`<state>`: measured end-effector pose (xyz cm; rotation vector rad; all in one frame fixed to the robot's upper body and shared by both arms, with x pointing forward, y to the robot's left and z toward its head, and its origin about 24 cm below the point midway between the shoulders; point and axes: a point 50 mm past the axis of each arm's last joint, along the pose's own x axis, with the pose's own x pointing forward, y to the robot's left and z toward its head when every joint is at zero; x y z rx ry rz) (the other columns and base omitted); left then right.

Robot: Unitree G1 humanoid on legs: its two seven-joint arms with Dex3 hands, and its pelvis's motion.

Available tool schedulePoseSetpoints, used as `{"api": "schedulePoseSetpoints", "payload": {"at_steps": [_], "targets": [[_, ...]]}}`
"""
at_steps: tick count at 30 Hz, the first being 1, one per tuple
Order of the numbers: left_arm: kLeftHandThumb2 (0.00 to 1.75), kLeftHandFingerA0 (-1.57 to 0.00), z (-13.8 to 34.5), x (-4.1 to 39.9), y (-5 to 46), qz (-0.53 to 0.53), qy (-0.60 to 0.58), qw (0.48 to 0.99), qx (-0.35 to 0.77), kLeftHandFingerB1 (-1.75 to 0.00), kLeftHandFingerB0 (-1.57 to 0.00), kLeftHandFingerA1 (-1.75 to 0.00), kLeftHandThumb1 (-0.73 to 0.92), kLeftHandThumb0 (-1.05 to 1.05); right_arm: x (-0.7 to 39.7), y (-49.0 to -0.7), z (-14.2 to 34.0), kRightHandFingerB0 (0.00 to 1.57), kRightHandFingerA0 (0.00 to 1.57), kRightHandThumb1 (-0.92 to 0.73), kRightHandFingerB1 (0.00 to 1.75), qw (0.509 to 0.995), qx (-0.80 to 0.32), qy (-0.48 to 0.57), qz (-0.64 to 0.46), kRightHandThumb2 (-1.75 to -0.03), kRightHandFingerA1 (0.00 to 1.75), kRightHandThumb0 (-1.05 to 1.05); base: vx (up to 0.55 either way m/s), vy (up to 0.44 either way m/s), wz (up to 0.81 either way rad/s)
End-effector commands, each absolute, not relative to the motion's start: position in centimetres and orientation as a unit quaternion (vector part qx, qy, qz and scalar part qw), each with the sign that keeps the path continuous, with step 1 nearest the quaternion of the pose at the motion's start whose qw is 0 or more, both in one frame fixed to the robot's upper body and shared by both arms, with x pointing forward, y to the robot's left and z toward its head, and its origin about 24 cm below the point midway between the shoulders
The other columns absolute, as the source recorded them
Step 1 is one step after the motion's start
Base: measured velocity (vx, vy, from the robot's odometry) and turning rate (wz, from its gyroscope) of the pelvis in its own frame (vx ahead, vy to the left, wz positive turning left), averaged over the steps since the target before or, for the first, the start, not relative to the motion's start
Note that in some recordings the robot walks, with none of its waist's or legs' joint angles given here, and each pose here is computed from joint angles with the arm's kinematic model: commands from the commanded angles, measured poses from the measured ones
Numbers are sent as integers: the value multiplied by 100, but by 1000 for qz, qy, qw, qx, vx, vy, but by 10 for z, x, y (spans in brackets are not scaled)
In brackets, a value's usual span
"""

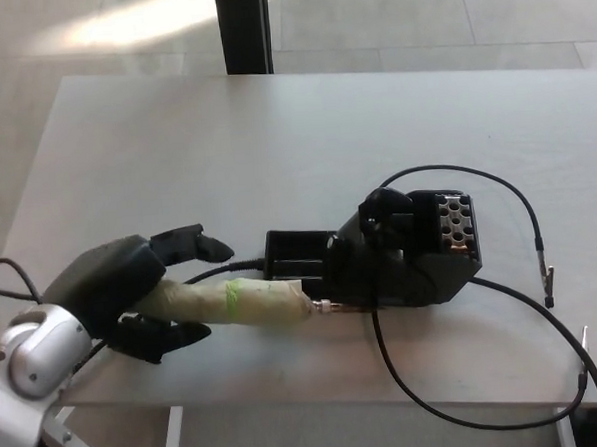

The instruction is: Use the left hand of the robot to grab the soldering gun kept on the middle of the table and pull it out of its base and keep it on the left side of the base

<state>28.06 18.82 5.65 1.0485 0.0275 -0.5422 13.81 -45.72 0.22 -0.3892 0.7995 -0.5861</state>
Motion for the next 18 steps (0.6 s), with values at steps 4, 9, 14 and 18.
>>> {"api": "schedulePoseSetpoints", "payload": {"at_steps": [4, 9, 14, 18], "targets": [[85, -17, 42, 275, 192, -303, 54, 703, 641, -47, -27, -58, 54, -54, 143, -460, 12, 65, 126, -40, 117, 868, -200, 366, -268, -126, 94, -105, 0, 0, 0], [61, -15, 45, 274, 191, -304, 52, 688, 657, -36, -34, -61, 71, -53, 143, -461, 12, 60, 131, -38, 131, 870, -192, 362, -274, -108, 91, -103, 0, 0, 0], [87, -13, 53, 275, 198, -300, 53, 686, 661, -49, -30, -56, 54, -57, 145, -461, 13, 60, 127, -35, 119, 873, -182, 355, -280, -126, 95, -105, 0, 0, 0], [87, -15, 57, 275, 203, -297, 49, 679, 669, -50, -34, -58, 55, -57, 144, -462, 14, 59, 132, -34, 119, 872, -184, 355, -281, -126, 98, -105, 0, 0, 0]]}}
